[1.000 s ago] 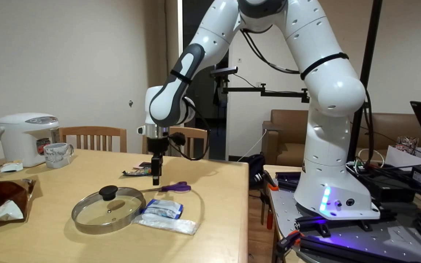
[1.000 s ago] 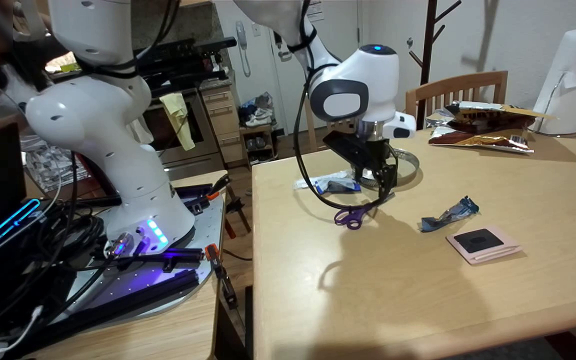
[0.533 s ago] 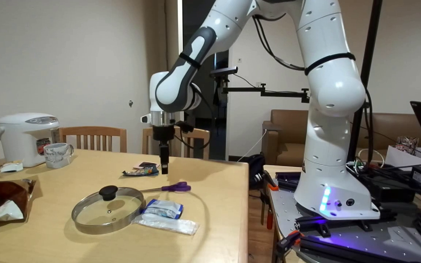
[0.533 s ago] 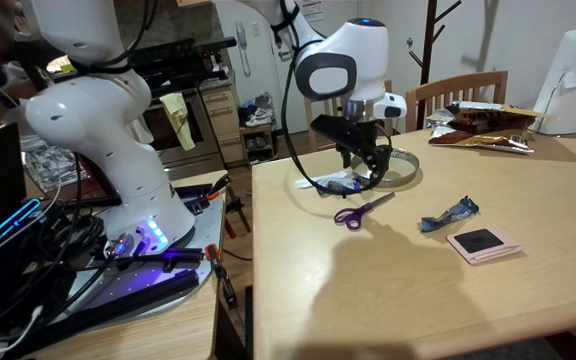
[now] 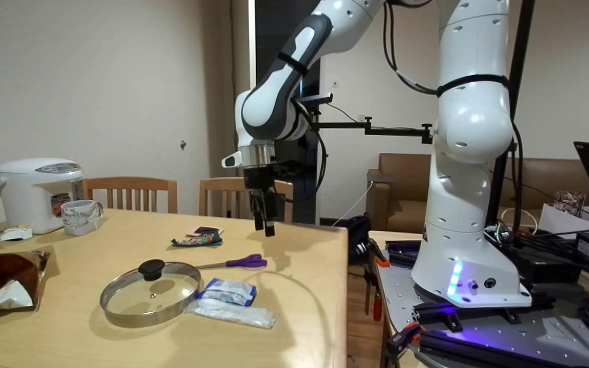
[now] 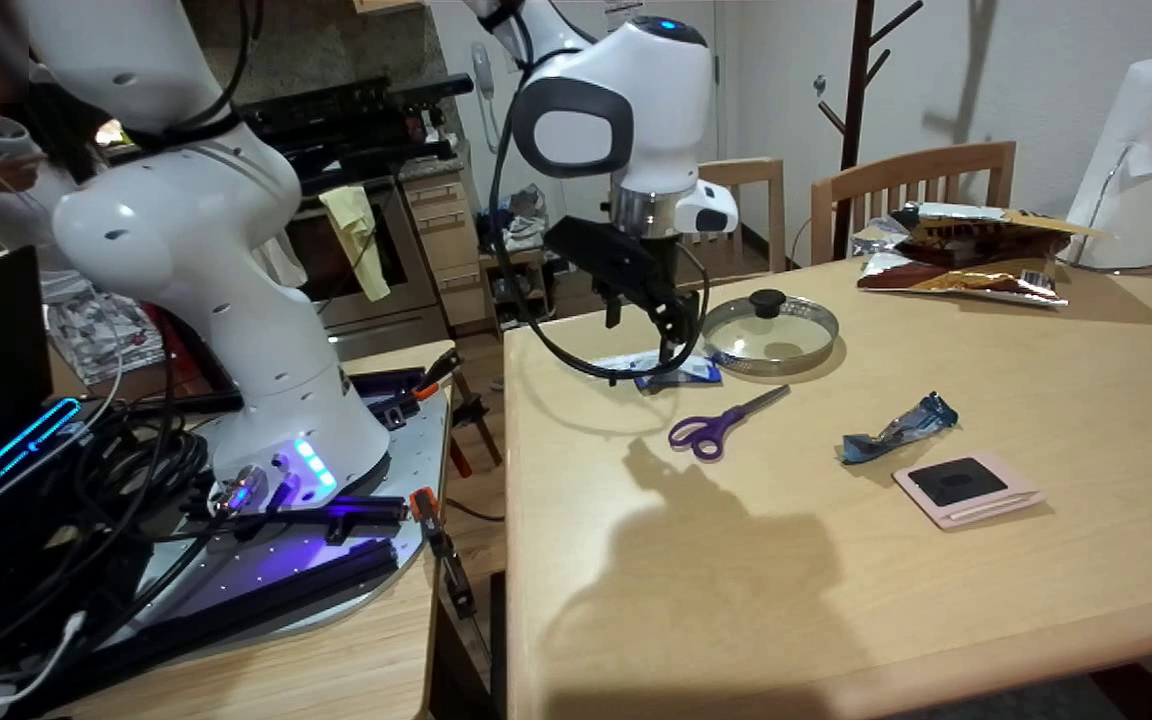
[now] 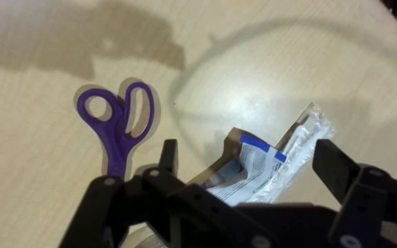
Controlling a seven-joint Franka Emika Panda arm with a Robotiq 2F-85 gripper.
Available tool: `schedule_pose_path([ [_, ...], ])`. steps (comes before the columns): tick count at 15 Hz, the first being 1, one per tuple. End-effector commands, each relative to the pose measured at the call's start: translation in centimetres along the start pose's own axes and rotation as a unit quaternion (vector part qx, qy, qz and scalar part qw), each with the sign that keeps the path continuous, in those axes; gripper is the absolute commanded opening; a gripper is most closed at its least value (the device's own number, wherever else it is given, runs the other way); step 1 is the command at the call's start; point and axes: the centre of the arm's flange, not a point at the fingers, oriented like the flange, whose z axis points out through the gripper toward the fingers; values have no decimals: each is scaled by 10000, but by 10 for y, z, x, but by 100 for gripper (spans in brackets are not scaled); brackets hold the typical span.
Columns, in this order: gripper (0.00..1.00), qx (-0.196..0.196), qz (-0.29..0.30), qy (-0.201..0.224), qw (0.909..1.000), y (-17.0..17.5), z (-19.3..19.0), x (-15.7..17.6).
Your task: Place the pair of scissors next to the lid
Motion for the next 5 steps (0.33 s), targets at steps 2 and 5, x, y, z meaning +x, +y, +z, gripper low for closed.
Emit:
schedule_pose_path([
  [2, 100, -5, -49, 2, 10000, -5, -3, -8],
  [5, 100, -13, -60, 5, 10000, -6, -4, -9],
])
